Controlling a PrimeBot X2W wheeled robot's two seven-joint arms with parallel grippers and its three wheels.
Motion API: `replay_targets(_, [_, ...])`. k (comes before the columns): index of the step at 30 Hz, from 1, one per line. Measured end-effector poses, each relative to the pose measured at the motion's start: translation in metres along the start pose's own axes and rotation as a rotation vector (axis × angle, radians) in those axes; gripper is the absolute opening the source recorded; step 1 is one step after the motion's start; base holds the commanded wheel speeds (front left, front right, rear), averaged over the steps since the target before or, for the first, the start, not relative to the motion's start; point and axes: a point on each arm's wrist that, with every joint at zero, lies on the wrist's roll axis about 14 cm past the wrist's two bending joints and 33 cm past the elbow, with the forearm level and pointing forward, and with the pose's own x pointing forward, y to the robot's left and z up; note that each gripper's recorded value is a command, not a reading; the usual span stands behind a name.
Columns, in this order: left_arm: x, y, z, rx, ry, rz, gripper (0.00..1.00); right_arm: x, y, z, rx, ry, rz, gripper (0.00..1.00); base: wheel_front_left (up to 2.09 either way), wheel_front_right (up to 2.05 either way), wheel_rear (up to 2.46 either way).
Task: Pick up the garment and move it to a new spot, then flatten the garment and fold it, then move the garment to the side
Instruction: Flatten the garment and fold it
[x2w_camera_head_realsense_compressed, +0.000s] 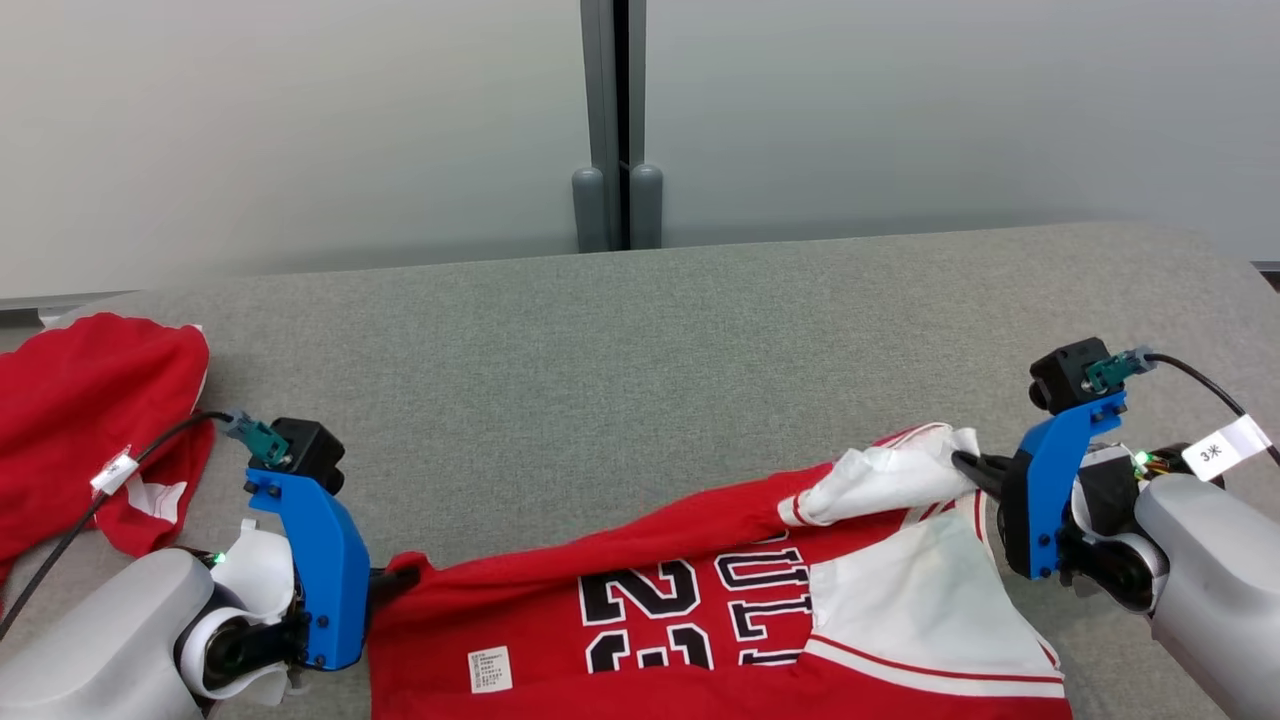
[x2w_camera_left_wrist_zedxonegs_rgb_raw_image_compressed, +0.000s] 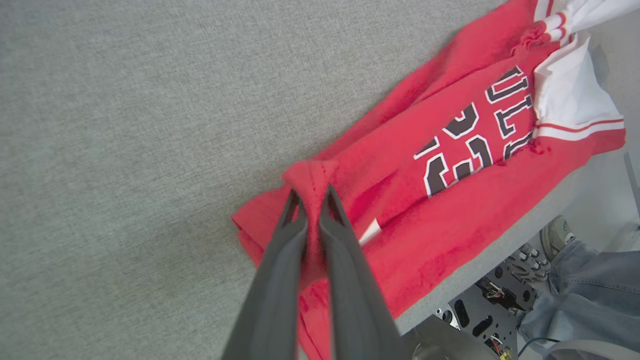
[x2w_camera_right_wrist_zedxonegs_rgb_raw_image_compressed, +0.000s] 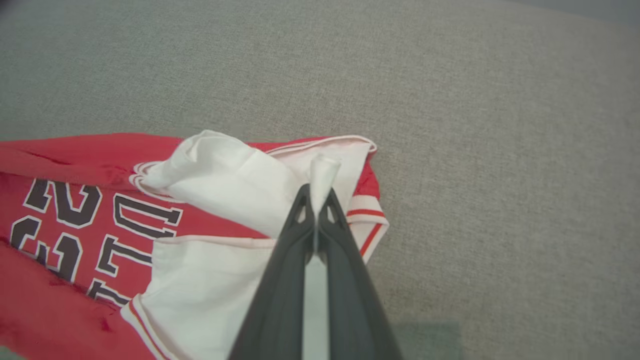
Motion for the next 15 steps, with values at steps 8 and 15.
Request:
replay_targets(8, [0.008,-0.001,-0.016,0.009,0.078,-0.003,0.00,-0.008,0.002,-0.032,0.032,0.111,0.032,0.00,0.00,0.00,0.00])
replay_targets(15, [0.012,0.005,-0.026,-0.010,0.114,0.011,0.00,-0.015,0.010,-0.047,0.044,0.158,0.068,0.00,0.00,0.00,0.00])
